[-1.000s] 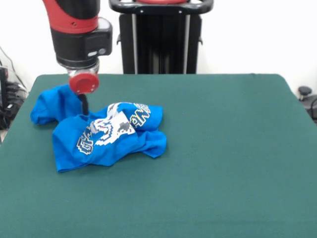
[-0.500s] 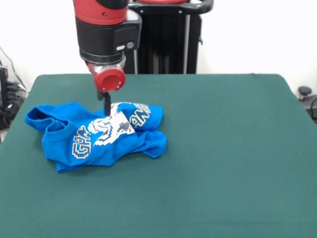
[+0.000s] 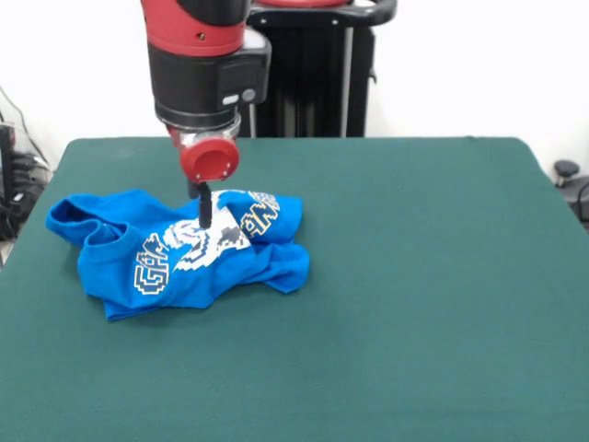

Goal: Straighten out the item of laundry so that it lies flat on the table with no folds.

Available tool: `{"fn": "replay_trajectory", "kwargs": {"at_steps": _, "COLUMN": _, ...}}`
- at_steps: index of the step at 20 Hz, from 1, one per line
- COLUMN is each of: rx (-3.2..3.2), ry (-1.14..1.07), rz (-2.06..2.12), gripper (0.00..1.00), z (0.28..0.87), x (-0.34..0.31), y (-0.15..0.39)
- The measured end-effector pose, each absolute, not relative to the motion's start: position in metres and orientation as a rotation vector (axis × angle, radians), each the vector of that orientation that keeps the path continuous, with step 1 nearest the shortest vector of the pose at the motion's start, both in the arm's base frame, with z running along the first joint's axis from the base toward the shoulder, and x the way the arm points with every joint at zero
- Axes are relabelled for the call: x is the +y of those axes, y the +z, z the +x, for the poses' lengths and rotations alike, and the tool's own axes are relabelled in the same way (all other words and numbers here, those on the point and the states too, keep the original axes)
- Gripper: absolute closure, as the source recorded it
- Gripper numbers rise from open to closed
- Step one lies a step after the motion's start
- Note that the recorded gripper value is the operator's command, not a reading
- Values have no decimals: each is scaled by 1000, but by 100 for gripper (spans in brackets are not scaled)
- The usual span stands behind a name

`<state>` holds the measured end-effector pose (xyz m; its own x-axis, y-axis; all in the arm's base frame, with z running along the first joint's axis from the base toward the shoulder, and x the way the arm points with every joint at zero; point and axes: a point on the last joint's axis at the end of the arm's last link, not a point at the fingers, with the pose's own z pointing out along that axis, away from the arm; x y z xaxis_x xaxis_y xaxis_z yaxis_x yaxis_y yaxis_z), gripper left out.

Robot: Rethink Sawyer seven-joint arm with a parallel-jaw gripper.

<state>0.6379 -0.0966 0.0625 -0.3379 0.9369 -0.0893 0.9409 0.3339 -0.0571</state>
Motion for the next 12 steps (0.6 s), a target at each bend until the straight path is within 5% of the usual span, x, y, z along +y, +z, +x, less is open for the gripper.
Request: {"fn": "replay_trajectory", "kwargs": {"at_steps": 12, "rx": 2406, "ry": -77, "rz": 1822, "gripper": 0, "z": 653, "x": -87, "y": 29}}
